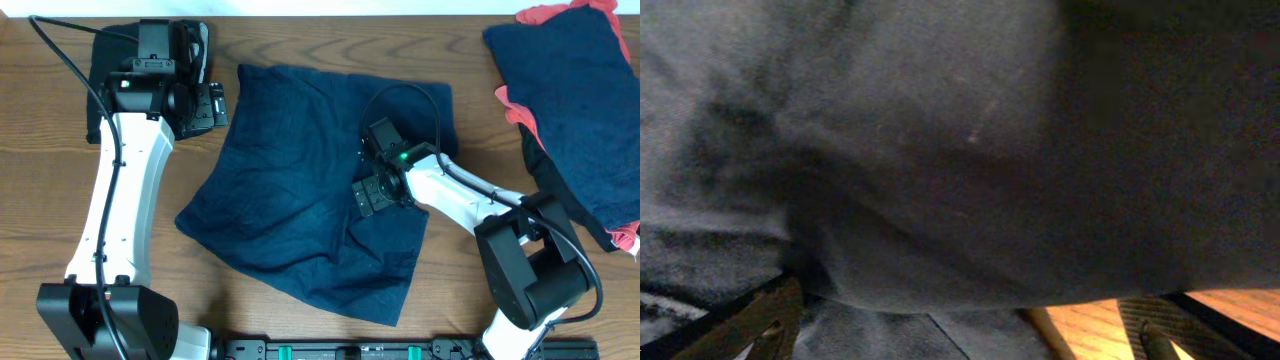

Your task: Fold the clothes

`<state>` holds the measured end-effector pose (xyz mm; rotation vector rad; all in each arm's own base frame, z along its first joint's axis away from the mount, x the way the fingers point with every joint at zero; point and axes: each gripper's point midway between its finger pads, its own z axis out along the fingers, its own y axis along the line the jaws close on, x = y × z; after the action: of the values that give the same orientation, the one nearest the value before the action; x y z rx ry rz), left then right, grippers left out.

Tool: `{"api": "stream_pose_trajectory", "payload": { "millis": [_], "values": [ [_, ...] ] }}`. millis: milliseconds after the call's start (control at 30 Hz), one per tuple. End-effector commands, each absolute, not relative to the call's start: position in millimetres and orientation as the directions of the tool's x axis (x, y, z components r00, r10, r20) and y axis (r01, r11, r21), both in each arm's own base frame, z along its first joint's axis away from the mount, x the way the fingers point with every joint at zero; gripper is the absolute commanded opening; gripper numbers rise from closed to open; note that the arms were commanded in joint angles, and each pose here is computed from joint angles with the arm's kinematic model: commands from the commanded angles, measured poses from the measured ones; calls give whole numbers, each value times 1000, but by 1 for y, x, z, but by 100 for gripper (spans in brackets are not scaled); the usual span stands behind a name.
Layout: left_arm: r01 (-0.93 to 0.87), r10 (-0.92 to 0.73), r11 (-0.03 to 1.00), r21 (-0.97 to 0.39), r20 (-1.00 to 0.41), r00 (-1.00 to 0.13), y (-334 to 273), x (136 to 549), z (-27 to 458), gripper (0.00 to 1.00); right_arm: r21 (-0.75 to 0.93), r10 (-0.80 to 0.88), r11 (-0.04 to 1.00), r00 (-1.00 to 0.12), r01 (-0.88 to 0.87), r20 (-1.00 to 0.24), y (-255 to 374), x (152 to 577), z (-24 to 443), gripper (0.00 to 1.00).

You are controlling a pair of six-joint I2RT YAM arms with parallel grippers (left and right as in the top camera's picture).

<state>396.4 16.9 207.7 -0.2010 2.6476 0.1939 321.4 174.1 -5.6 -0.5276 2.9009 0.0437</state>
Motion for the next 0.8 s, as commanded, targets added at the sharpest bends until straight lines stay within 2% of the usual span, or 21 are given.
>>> {"api": "stream_pose_trajectory", "payload": {
  "millis": [0,167,500,633,767],
  "values": [
    [-189,-121,976,109,-452,-884,20,393,202,98,-134,-292,951,-951,-278,-97,134,317,-43,99],
    [-189,-121,976,111,-442,-889,20,391,199,98,-159,-219,967,-970,-201,-105,97,335,-52,99],
    [-184,-121,976,119,-408,-905,21,384,187,98,-22,-274,959,-901,-283,-337,78,410,-34,99],
    [-181,-121,976,123,-388,-914,21,379,185,98,85,-264,946,-896,-313,-358,97,422,3,99],
    [-151,-123,987,59,-342,-932,8,369,182,98,165,-264,925,-890,-343,-370,114,425,69,99]
  ]
}}
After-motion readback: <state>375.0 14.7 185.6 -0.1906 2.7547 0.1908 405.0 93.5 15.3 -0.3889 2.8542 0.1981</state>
